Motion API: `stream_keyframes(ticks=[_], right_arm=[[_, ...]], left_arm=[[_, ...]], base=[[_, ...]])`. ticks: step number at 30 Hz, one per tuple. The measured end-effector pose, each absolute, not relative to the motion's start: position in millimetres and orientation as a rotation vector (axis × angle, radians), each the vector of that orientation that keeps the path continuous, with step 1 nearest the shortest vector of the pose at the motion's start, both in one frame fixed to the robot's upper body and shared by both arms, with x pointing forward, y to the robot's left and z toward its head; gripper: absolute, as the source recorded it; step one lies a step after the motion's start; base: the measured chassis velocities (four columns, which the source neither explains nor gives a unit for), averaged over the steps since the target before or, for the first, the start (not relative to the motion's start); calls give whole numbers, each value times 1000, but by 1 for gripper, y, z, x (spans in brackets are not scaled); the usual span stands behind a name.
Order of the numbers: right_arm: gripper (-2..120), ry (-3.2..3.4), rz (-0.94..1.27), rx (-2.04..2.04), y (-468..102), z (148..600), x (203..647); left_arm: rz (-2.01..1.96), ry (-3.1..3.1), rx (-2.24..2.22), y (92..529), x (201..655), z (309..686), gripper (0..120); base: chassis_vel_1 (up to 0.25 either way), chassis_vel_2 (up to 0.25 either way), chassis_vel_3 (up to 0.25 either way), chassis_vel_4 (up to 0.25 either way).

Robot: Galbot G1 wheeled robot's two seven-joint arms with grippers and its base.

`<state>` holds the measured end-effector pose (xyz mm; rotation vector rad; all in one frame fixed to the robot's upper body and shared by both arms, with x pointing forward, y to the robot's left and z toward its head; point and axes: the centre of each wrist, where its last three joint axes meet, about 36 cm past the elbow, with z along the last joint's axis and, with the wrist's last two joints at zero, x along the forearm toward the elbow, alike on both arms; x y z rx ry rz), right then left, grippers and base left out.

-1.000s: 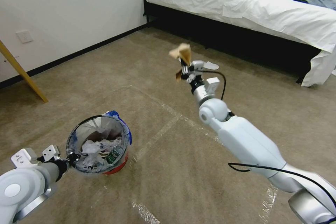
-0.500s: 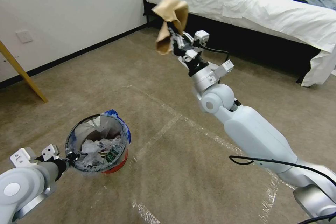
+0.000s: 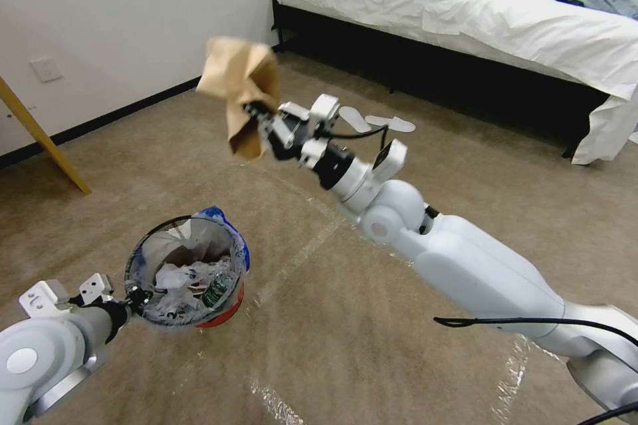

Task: Pick up the trash bin and place the garbage on the floor into it.

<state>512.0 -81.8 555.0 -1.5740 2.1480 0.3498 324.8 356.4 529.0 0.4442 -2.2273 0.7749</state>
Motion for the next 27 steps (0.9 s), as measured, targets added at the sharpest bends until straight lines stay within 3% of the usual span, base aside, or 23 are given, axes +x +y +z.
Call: stream_keyframes(ticks=[27], right_arm=[[0, 2114, 236, -1817, -10, 489, 500]], left_arm=[[769, -2233, 434, 355, 323, 534, 0]], base=[[0, 0, 0, 0]])
